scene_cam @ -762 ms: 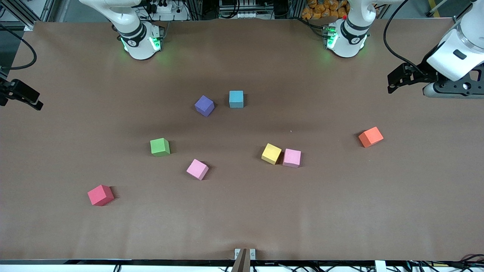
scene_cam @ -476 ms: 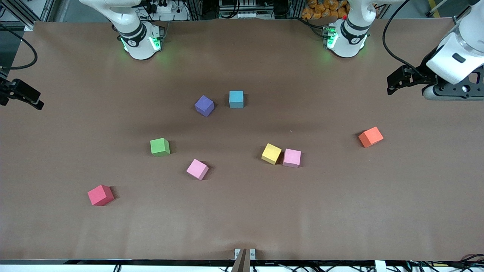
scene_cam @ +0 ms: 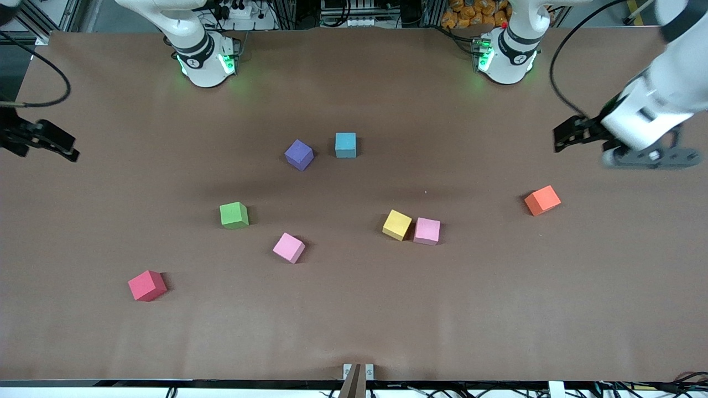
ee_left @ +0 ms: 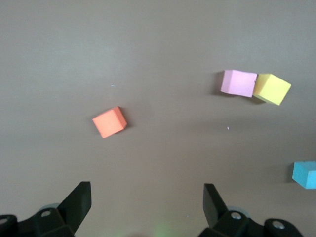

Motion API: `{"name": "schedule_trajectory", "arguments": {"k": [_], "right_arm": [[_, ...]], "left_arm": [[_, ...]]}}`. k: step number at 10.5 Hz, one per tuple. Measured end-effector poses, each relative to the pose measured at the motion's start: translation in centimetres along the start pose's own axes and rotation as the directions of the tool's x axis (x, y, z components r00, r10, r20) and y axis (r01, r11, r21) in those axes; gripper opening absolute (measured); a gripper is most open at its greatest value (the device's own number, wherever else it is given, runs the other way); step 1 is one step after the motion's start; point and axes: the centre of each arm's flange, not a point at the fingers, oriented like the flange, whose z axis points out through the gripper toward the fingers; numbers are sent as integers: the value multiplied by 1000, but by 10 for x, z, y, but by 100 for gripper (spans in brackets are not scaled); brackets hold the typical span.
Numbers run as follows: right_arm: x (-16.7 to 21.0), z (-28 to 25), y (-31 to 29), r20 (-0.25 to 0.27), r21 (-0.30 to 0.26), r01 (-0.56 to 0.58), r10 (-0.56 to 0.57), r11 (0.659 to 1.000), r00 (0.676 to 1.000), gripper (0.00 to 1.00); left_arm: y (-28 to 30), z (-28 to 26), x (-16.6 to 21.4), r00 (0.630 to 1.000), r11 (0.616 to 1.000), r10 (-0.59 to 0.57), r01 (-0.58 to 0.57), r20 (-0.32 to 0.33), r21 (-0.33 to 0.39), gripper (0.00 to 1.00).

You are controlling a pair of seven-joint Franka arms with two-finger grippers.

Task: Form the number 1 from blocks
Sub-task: 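Reach the right gripper to the green cube while the left gripper reaches yellow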

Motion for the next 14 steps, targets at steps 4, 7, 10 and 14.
{"name": "schedule_trajectory", "arguments": {"k": [4,7,10,14], "right_arm": [[6,125,-63,-62,18,97,-96,995,993,100],[7,198,-80,5,67,89,-89,994,996,100],[11,290,-99,102,113,104,-116,988,988,100],[11,358,-136,79,116,159,-169,980,982,100]], "left_arm": [[148,84,-3,998,999,-1,-1,56,32,100],[246,143,-42,998,999,-2,0,55,43,100],[345,222,-110,999,999,8,-10,52,44,100],[383,297,-141,997,997,-26,20,74,79,100]]}}
